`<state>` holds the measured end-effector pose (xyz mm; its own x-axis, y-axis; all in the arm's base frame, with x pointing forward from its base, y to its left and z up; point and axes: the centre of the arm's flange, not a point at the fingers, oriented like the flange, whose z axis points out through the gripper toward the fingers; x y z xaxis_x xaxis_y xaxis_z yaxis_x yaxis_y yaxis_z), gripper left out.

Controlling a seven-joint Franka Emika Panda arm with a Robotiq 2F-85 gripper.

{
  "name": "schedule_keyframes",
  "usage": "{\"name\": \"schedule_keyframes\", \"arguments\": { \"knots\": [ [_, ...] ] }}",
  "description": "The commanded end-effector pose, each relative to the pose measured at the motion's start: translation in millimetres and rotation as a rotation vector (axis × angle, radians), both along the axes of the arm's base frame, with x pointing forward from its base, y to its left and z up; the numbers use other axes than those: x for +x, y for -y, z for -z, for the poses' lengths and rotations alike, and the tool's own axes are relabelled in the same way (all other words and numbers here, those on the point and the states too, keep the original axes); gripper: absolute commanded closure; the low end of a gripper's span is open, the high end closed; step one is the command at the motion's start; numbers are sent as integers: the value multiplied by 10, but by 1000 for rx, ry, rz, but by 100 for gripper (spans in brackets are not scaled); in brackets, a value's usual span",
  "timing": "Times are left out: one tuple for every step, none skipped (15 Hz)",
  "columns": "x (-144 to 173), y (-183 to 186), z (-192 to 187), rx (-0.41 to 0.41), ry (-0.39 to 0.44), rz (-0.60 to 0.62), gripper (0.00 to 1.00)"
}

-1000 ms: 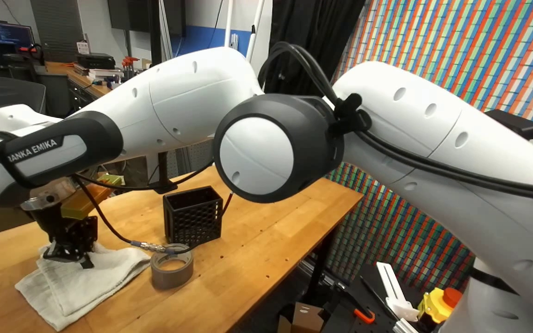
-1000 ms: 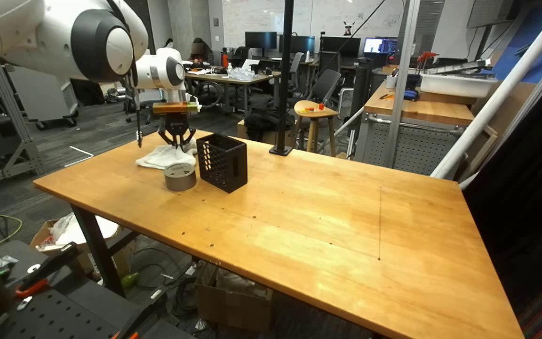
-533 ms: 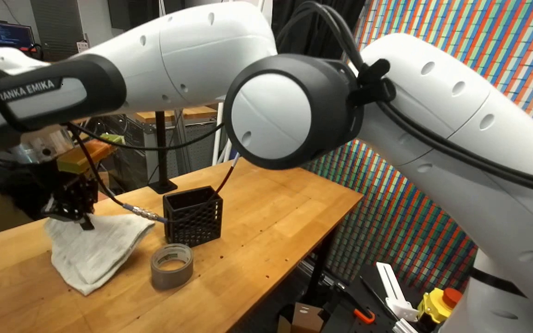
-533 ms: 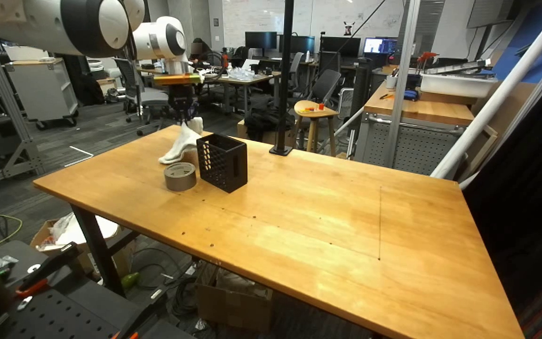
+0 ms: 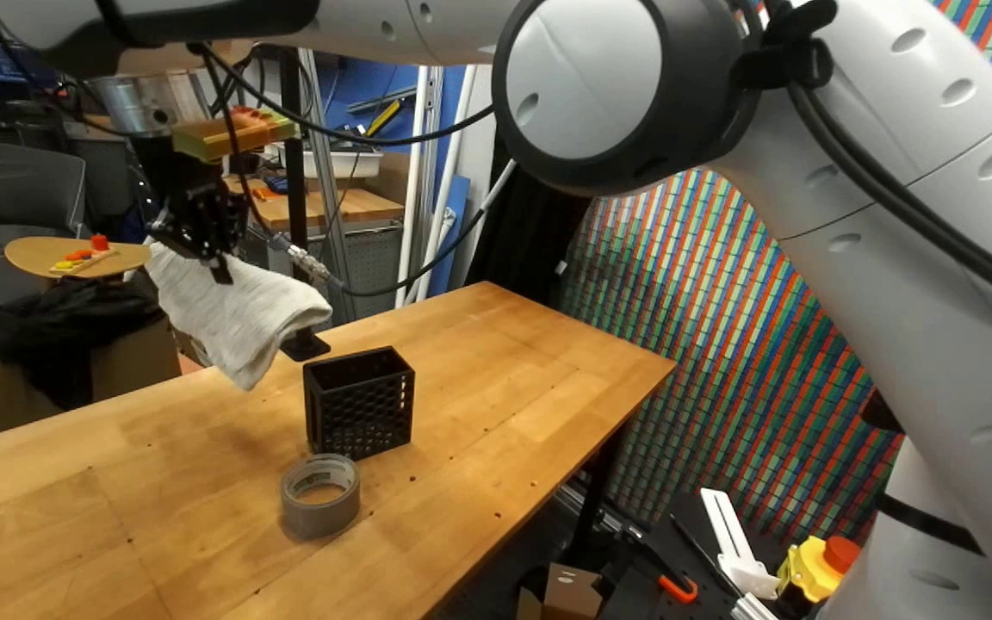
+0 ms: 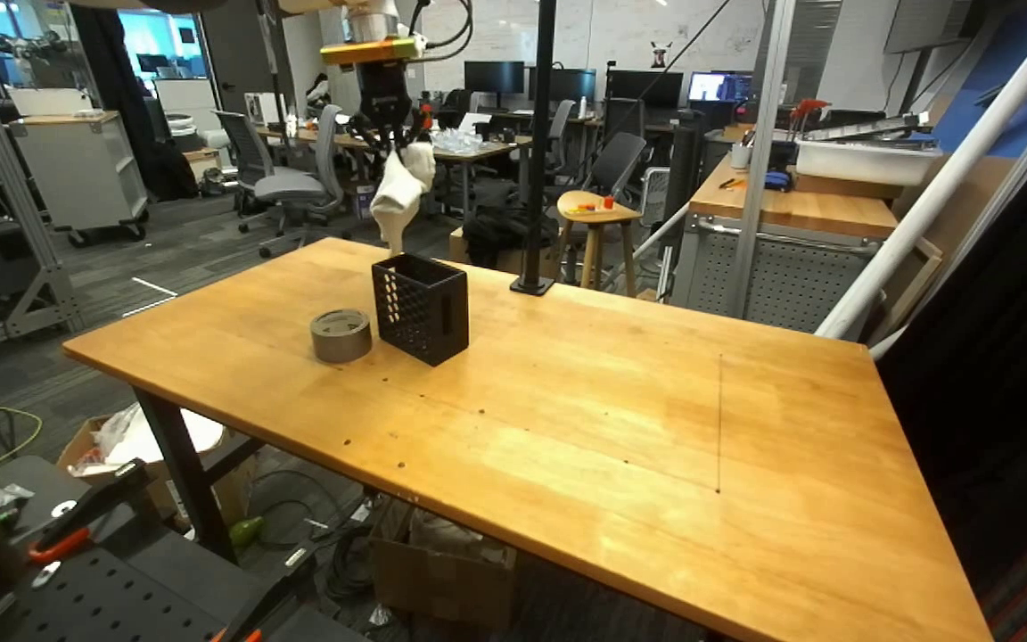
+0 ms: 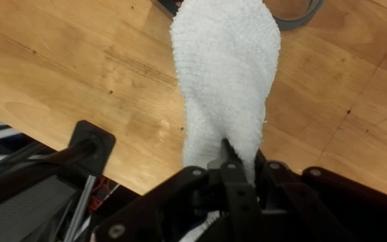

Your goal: Put the towel in the box

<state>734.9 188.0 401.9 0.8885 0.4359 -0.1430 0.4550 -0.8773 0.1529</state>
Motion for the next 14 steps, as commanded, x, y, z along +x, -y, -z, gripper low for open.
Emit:
{"name": "schedule_keyframes", "arguments": {
  "knots": [
    [-167,546,-438,-29,20,105,97],
    [-166,697,-532,-36,23,127,97],
    [-184,798,-621,-41,19,145,97],
    [-211,884,-680,-38,12,163,97],
    [-246,945,-731,-38,0,182,97],
    [-282,990,-758,-37,-10,205,97],
    [-328,1017,-783,-31,-23,231,97],
    [-378,1019,-807,-21,-31,258,97],
    [-410,1005,-814,-14,-40,283,97],
    [-439,985,-821,-9,-46,304,97],
    [-456,970,-809,-2,-39,327,97],
    [-482,951,-806,5,-36,347,97],
    [-507,946,-761,12,-27,367,97],
    [-531,942,-718,17,-23,385,97]
  ]
}}
